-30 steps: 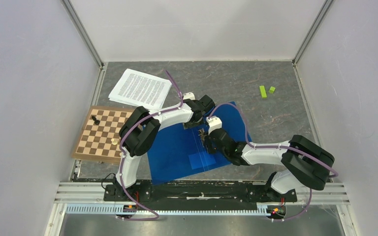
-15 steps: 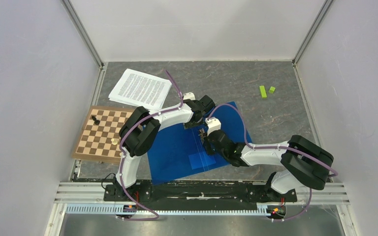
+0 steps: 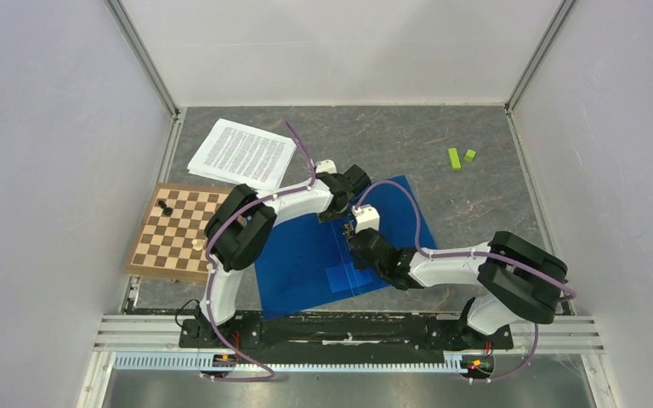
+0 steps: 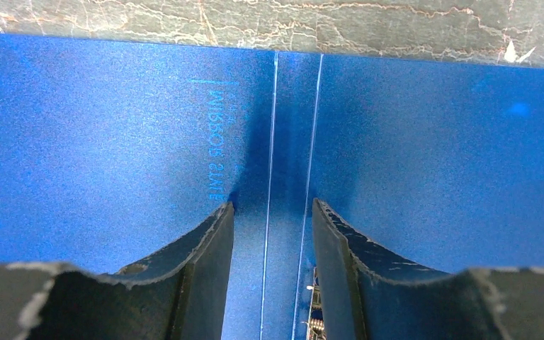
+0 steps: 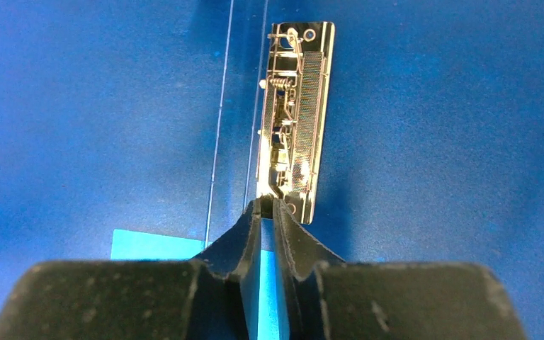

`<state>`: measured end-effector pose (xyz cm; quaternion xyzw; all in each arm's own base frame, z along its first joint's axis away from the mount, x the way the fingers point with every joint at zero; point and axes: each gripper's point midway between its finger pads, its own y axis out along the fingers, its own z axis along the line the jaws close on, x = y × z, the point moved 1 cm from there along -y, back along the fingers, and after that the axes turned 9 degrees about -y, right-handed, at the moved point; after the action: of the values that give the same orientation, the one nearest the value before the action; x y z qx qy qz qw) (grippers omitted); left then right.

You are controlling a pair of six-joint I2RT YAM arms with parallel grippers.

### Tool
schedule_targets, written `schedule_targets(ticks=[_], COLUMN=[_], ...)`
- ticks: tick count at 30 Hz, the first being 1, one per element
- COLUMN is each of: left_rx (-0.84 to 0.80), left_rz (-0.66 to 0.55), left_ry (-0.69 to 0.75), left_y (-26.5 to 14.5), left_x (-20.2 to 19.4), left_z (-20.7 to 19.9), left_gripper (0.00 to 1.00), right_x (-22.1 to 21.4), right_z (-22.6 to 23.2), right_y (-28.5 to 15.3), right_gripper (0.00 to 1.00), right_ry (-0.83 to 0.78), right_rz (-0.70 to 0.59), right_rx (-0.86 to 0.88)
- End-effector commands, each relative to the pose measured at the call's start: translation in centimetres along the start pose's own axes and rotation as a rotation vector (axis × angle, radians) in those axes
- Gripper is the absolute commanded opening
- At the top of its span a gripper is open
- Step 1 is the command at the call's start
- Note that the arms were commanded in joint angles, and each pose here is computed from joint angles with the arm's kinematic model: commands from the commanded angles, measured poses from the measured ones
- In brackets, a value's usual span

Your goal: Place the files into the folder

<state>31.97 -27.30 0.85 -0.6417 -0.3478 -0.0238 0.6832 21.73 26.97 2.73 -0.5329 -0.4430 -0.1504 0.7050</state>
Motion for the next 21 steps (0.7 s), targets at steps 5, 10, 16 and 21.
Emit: schedule_targets(ticks=[5, 10, 16, 21], left_rx=[0.275, 0.285, 0.291, 0.283], left_rz=[0.356, 0.381, 0.404, 0.415], left_ry=[0.098, 0.090, 0.093, 0.086], left_y=[6.1, 6.5, 6.8, 6.7], left_x=[-11.9, -13.0, -13.7, -13.9], left_z=[10.3, 11.6, 12.5, 12.7], left_gripper=[0.50, 0.50, 0.49, 0.49], right_x=[-6.2, -7.5, -9.3, -10.5], right_z=[-5.6, -7.0, -7.7, -8.1], right_y=[-0.4, -0.6, -0.6, -0.7], right_gripper=[0.06, 0.04, 0.04, 0.07], right_ry=[-0.131, -0.153, -0.176, -0.135], right_rz=[0.226, 0.281, 0.349, 0.393], right_rx=[-0.337, -0.428, -0.471, -0.473])
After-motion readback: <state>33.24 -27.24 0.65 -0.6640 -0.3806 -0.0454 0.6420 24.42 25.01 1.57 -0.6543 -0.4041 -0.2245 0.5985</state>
